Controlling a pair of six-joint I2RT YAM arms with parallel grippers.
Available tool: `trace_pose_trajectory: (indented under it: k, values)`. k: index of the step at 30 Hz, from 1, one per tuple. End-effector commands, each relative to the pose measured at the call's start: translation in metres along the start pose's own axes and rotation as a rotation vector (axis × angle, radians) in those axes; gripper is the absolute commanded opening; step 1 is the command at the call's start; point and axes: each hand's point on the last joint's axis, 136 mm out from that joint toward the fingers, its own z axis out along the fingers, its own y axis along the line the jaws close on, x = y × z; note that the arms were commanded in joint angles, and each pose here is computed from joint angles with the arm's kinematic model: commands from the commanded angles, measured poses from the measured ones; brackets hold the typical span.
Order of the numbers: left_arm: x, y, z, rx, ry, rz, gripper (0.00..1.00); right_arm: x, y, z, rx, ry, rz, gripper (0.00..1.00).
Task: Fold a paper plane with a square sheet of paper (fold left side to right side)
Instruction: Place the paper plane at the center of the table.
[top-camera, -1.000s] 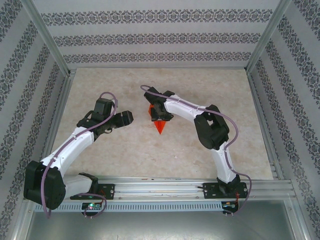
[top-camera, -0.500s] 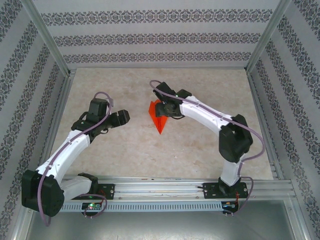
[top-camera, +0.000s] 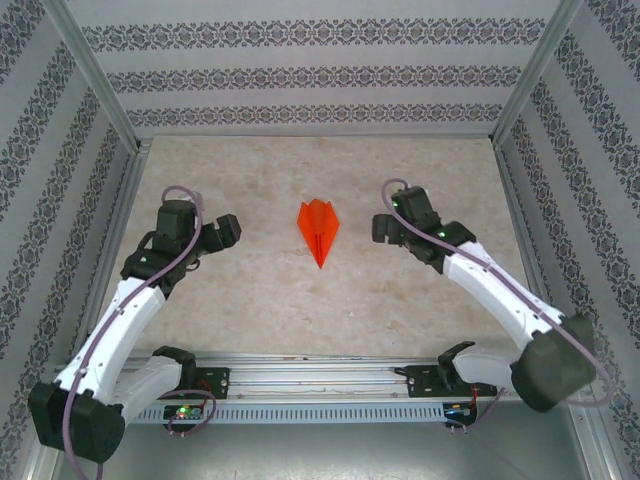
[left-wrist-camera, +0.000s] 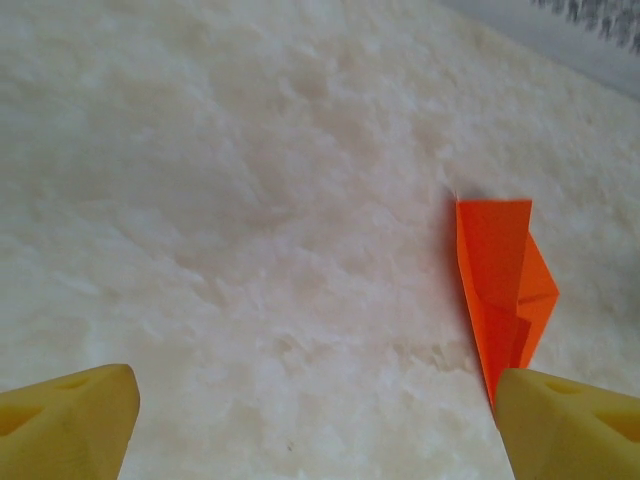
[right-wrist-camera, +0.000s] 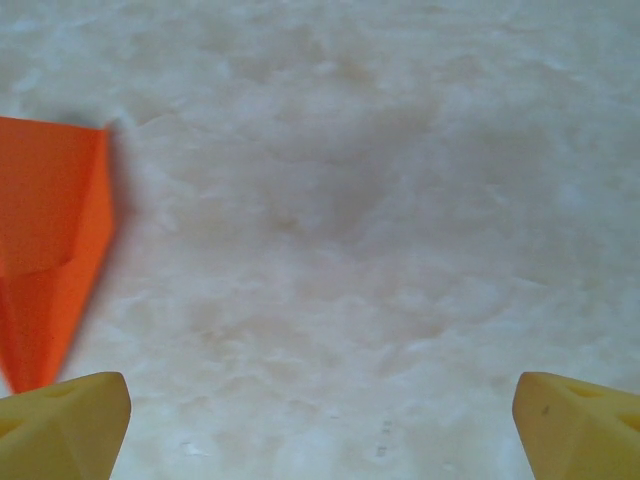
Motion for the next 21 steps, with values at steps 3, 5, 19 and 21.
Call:
trace_pose_trajectory:
  k: [3,5,19,21]
  values:
    - [-0.018,0.024,-0.017,-0.115,-0.117,0.014,0.93,0.0,-0.049,-0.002,0.076,-0.096,-0.026,0.98]
    - [-0.023,0.025,-0.02,-0.128,-0.138,0.022,0.93,0.001,-0.069,-0.001,0.105,-0.128,-0.006,0.98]
    - [-0.04,0.03,-0.022,-0.196,-0.165,0.055,0.94,0.004,-0.108,0.038,0.11,-0.338,-0.01,0.98]
    - [-0.041,0.031,-0.022,-0.203,-0.166,0.054,0.94,0.001,-0.107,0.043,0.093,-0.354,-0.007,0.98]
